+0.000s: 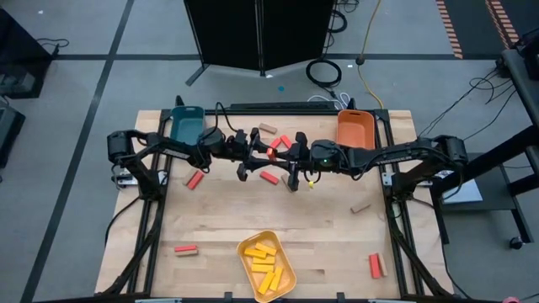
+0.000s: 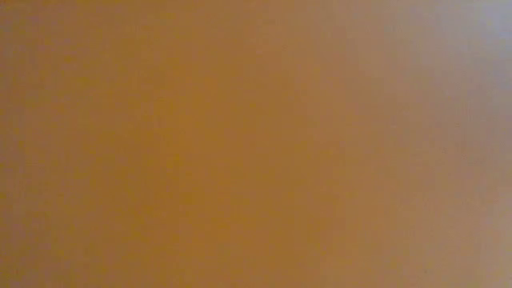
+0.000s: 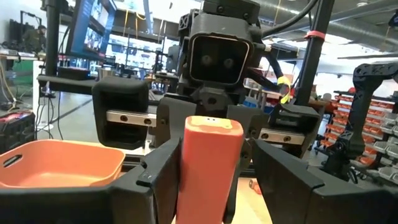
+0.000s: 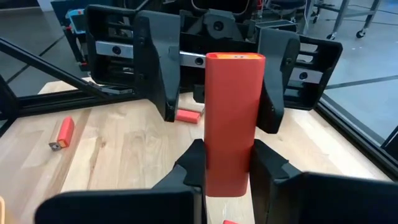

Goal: Sort blocks
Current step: Put the red block into the orange bin

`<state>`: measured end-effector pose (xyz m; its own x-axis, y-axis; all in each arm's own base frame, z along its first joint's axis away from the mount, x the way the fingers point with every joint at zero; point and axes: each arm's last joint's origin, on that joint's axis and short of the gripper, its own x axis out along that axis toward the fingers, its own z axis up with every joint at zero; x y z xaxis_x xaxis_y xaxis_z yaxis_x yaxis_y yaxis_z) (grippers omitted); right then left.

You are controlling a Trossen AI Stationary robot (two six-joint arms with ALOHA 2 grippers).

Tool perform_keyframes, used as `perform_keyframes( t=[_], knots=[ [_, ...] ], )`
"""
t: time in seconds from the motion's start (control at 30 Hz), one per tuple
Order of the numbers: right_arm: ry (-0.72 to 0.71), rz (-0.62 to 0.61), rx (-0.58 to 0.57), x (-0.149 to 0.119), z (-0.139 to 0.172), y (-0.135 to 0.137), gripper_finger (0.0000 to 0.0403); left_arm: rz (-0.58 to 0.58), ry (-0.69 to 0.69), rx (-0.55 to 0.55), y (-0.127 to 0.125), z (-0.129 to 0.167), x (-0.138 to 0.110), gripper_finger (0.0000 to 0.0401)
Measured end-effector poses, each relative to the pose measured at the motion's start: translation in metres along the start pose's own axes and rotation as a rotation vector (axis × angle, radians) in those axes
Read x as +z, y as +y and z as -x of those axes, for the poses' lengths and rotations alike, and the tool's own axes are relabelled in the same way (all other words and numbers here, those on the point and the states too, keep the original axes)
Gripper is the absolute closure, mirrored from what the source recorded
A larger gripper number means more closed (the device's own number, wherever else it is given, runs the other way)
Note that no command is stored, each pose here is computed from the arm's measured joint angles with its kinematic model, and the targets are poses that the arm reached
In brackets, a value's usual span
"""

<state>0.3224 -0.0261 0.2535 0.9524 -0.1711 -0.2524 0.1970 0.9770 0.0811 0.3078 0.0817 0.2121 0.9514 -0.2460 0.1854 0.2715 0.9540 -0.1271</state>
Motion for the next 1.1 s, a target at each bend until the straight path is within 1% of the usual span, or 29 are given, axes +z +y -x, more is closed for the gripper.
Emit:
perform_keyframes(
  t=[0.1, 0.17, 0.37, 0.47, 0.57, 0.73, 0.9, 1.0, 1.1],
  knots=[
    [0.0, 0.0, 0.0, 0.0, 0.0, 0.0, 0.0368, -0.001, 0.0, 0.0, 0.0, 0.0, 0.0, 0.0214],
    [-0.001, 0.0, 0.001, 0.0, 0.0, 0.0, 0.0368, -0.012, 0.0, 0.0, 0.0, 0.0, 0.0, 0.0228],
    [-0.016, -0.012, 0.008, 0.002, 0.0, 0.001, 0.0367, -0.036, -0.004, 0.003, 0.0, 0.0, 0.001, 0.0311],
    [-0.017, -0.025, 0.008, 0.002, 0.0, 0.001, 0.036, -0.036, -0.004, 0.003, 0.0, 0.0, 0.001, 0.0314],
    [-0.019, -0.029, 0.008, 0.002, 0.0, 0.001, 0.0339, -0.032, -0.003, 0.001, 0.0, 0.0, 0.001, 0.0314],
    [-0.021, -0.025, 0.003, 0.002, 0.0, 0.0, 0.0283, -0.022, 0.002, -0.006, 0.001, 0.001, 0.0, 0.0314],
    [0.002, 0.002, -0.015, 0.004, 0.006, -0.001, 0.023, -0.014, 0.015, 0.004, 0.009, 0.006, 0.001, 0.0314],
    [0.065, 0.025, -0.053, 0.006, 0.019, -0.005, 0.0207, -0.002, 0.031, 0.049, 0.019, 0.013, 0.003, 0.0314],
    [0.11, 0.037, -0.149, 0.012, 0.038, -0.009, 0.0194, 0.027, 0.036, 0.098, 0.031, 0.021, 0.006, 0.0314]
  ],
)
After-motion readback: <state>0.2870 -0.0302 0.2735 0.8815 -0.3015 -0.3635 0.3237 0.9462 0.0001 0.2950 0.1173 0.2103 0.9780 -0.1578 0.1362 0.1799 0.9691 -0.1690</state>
